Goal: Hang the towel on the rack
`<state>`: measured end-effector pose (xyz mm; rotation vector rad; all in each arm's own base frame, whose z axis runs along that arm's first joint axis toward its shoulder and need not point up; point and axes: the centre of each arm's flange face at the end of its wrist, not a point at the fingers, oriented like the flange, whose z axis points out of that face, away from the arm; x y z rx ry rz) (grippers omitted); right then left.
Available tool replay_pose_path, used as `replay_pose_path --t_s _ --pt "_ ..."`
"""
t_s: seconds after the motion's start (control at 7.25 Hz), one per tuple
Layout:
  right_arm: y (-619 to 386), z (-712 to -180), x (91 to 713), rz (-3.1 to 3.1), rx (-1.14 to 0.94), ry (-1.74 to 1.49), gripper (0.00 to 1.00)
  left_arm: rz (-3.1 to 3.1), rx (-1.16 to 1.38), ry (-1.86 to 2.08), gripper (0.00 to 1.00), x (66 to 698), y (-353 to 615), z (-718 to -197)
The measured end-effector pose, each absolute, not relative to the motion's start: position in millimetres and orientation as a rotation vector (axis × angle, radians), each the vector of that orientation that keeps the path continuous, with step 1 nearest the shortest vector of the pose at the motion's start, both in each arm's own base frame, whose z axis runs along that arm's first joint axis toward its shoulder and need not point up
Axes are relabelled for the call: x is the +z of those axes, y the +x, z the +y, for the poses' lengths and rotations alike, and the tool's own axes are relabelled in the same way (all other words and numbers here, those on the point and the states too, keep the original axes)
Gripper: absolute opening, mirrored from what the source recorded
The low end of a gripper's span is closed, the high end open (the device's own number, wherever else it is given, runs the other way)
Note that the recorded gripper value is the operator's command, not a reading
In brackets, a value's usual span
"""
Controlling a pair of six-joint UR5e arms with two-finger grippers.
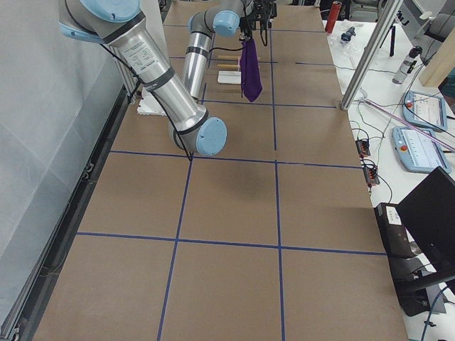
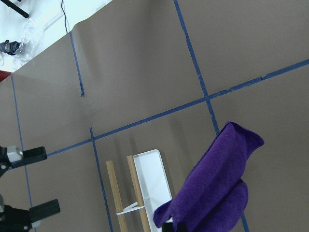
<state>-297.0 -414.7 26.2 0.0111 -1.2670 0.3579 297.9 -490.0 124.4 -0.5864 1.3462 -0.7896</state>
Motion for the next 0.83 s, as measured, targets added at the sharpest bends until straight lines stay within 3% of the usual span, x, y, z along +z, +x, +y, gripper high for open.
replay_pose_path --t_s 0.83 --pt "-296.9 -414.0 2.0 -1.323 0.434 -0.007 0.00 1.357 -0.928 -0.720 0.98 98.2 340.9 -474.8"
